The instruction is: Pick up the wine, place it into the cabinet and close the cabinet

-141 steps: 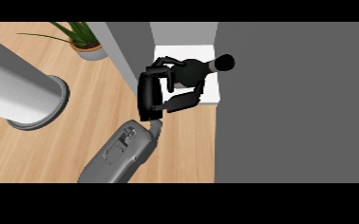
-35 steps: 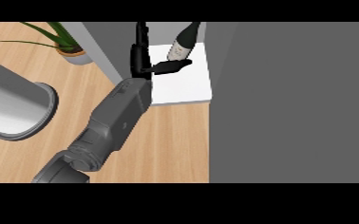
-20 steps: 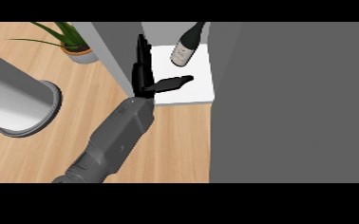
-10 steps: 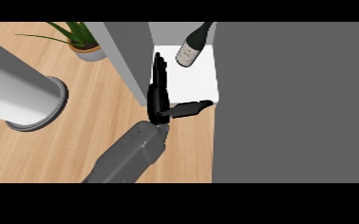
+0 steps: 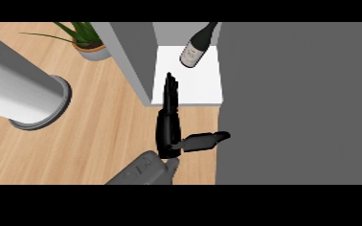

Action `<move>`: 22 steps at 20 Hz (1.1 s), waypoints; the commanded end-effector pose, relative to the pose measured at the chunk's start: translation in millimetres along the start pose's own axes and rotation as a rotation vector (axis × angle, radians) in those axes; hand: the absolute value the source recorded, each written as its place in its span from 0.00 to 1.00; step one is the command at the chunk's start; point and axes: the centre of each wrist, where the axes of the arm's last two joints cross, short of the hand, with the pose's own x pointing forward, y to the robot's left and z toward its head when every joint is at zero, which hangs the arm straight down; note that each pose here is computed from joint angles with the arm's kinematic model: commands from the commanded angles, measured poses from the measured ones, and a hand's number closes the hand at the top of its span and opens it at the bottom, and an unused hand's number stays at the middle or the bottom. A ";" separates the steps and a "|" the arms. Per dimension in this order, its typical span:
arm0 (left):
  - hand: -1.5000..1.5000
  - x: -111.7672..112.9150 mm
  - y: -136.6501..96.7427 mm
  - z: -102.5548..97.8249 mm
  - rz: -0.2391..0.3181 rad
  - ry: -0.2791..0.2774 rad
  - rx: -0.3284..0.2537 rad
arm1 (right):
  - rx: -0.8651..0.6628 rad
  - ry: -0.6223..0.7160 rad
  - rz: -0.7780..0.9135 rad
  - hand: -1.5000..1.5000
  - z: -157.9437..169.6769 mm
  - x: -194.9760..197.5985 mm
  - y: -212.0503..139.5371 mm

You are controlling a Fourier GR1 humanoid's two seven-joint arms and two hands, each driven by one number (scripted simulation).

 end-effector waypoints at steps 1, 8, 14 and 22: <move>0.00 6.8 13.4 16.2 0.024 -0.040 0.018 | 0.013 -0.037 0.007 0.00 20.8 19.5 0.9; 0.00 49.6 4.9 61.8 -0.002 -0.025 0.083 | 0.004 -0.043 0.017 0.00 24.7 22.3 7.6; 0.00 66.9 11.2 96.0 0.070 -0.051 0.070 | 0.004 -0.027 0.021 0.00 9.1 16.6 0.8; 0.00 94.2 63.9 102.1 0.091 -0.033 -0.019 | 0.156 0.032 -0.043 1.00 19.8 11.1 6.1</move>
